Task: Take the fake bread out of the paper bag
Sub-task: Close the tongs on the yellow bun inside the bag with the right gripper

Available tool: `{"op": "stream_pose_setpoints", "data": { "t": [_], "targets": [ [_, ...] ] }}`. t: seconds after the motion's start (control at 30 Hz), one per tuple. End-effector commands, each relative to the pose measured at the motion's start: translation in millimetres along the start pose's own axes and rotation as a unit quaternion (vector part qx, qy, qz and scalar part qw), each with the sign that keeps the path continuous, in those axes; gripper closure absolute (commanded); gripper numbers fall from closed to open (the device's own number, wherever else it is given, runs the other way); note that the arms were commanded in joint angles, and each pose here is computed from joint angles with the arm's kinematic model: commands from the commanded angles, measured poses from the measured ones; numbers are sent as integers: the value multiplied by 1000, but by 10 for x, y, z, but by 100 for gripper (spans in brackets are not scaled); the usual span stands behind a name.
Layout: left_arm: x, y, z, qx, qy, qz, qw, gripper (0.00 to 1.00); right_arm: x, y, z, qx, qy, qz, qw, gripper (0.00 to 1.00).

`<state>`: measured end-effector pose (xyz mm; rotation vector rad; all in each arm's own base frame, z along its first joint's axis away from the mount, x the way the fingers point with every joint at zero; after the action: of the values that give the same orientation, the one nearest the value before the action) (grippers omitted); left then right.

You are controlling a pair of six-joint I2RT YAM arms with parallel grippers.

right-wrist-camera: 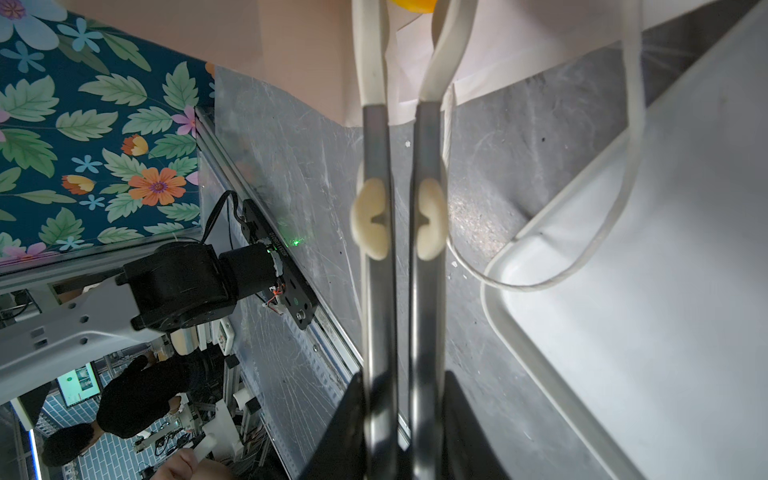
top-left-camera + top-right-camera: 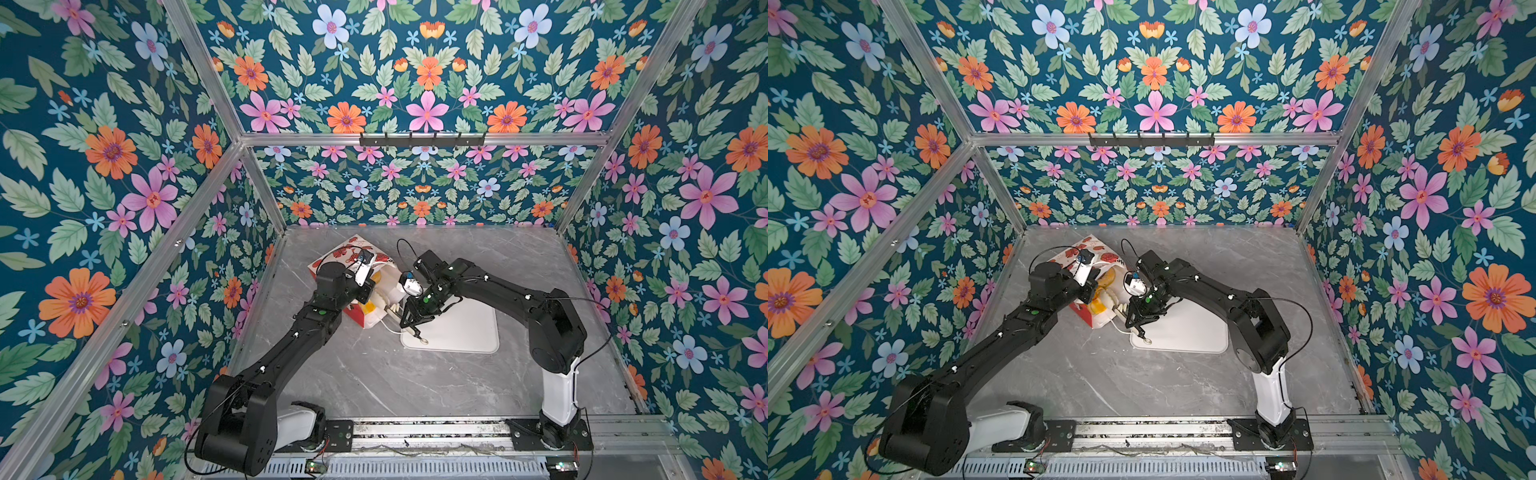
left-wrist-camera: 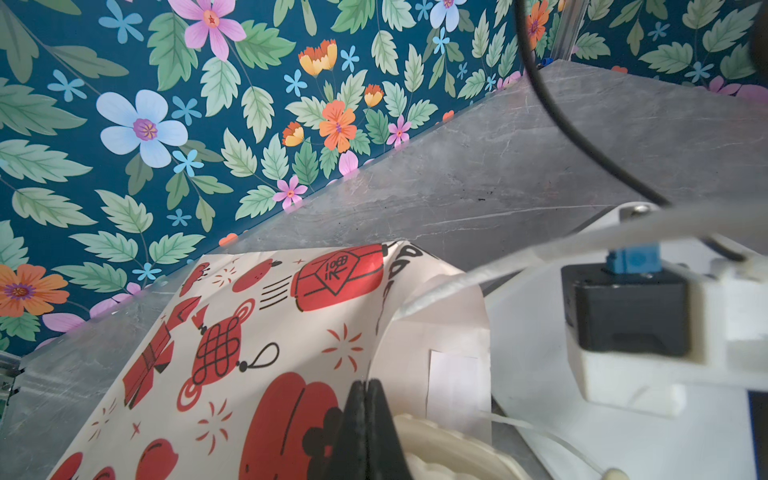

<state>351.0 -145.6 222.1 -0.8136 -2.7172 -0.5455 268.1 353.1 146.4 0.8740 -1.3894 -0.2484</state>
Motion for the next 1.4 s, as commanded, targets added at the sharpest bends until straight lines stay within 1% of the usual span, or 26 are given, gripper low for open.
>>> {"op": "stream_pose_setpoints", "data": {
  "t": [0.0,0.07,0.3,0.37,0.6,0.8,1.17,1.37],
  "targets": [
    [-6,42,-39,-2,-9,-11,1000,100,-25,-6,-36,-3,-5,-4,1000,95],
    [-2,39,-35,-2,-9,-11,1000,100,-28,6,-57,-4,-9,-7,1000,90],
    [1,35,-33,-2,-9,-10,1000,100,49,55,-99,2,-20,-9,1000,82],
    [4,29,-31,-2,-9,-9,1000,100,64,66,-96,3,-21,-11,1000,78],
    [5,32,-35,-1,-10,-9,1000,100,101,88,-96,7,-27,-11,1000,75],
    [10,39,-58,-3,-12,-10,1000,100,134,111,-116,12,-29,-7,999,68],
    [12,33,-62,-3,-12,-8,1000,100,116,36,-192,8,-30,19,999,68],
    [0,32,-38,-3,-9,-8,1000,100,219,49,-206,12,-47,28,998,67]
  ]
}}
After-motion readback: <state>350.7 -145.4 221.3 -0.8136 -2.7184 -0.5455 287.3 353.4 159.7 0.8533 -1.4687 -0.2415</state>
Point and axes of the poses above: each gripper's point midway between its finger pads, its own x axis back along the fingers, its own y axis along the line the jaws close on, z = x × y, the point moved 3 cm from there along x, back along the fingers, and after that the axes turned 6 degrees about -x, right-handed, at the moved point
